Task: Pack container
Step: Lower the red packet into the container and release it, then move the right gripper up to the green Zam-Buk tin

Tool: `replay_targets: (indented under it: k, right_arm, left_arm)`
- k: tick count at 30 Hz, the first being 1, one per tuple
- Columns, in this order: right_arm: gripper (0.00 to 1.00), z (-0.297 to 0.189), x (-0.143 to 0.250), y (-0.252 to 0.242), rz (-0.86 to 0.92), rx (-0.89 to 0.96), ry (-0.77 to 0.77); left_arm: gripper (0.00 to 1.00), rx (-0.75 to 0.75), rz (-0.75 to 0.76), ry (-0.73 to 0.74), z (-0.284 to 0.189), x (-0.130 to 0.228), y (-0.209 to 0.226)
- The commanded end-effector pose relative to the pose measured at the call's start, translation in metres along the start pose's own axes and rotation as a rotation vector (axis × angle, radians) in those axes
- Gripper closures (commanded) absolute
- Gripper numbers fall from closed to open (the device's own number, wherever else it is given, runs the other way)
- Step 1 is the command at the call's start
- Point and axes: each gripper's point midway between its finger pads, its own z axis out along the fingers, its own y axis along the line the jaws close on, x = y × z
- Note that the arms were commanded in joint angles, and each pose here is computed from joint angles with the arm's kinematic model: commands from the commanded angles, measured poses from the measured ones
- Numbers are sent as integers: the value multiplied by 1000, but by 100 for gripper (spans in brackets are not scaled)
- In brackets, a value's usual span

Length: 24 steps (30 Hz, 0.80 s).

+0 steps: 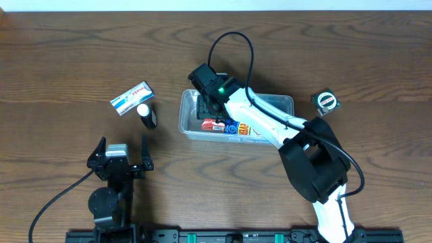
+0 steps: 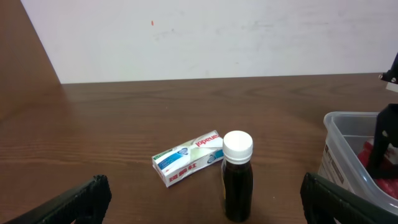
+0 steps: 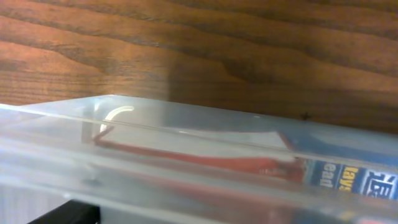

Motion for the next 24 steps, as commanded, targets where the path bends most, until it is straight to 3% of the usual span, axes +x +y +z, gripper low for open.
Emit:
replay_targets:
  k: [1, 15, 20, 24]
  right_arm:
    - [31, 6, 4, -2, -1, 22, 1]
    - [27, -2, -1, 8, -63, -14, -24]
    - [21, -44, -16, 14, -106, -39, -93]
    - [17, -108, -39, 12, -164, -65, -225]
  left_arm:
    - [2, 5, -14, 50, 1, 16, -1]
    - [2, 5, -14, 50, 1, 16, -1]
    - [2, 5, -14, 50, 1, 16, -1]
    - [2, 5, -14, 50, 1, 16, -1]
